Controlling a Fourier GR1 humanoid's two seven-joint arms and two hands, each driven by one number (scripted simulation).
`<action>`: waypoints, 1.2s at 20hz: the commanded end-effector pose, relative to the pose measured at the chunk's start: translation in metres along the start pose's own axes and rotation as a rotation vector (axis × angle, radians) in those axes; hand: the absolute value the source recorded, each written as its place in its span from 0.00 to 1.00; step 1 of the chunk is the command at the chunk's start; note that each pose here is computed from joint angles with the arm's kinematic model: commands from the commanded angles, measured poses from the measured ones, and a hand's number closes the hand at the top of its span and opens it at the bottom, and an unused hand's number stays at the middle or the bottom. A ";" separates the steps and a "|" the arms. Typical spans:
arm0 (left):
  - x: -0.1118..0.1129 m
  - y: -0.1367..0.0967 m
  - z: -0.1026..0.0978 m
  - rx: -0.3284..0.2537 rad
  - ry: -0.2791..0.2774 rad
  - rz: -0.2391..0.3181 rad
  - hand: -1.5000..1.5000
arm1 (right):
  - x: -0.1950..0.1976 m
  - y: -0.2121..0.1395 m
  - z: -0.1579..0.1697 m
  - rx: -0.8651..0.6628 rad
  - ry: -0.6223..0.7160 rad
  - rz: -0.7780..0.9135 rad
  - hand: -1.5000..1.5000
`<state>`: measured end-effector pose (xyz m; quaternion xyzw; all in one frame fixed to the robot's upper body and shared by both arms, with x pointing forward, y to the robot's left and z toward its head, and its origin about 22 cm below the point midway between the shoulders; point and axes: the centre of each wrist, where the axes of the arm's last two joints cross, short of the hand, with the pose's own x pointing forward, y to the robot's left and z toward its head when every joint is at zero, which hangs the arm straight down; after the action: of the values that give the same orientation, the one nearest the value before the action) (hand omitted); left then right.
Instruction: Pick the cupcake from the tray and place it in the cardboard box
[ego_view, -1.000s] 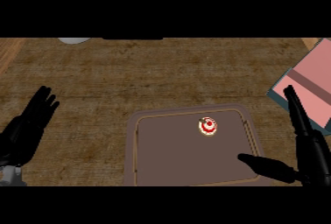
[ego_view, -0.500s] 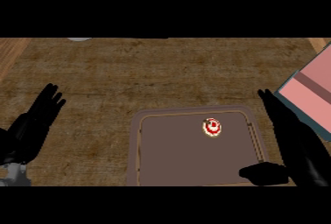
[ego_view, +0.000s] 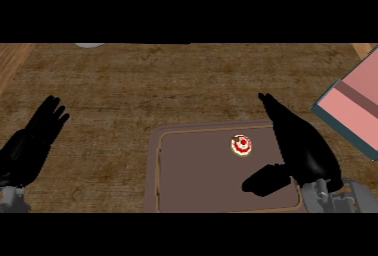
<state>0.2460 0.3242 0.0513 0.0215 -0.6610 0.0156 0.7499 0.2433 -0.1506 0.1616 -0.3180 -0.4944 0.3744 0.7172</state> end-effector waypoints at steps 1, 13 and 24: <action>-0.011 -0.006 0.002 -0.003 0.004 -0.011 0.50 | 0.021 -0.005 -0.007 0.071 0.196 0.054 0.00; 0.007 0.010 0.011 0.012 -0.007 0.011 0.50 | 0.022 0.009 -0.008 0.071 0.169 0.056 0.00; 0.008 -0.013 -0.004 0.011 0.003 -0.005 0.50 | 0.040 0.028 -0.035 0.061 0.193 0.158 0.00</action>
<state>0.2446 0.3172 0.0561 0.0254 -0.6604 0.0208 0.7502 0.2720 -0.1248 0.1427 -0.3244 -0.4624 0.4046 0.7191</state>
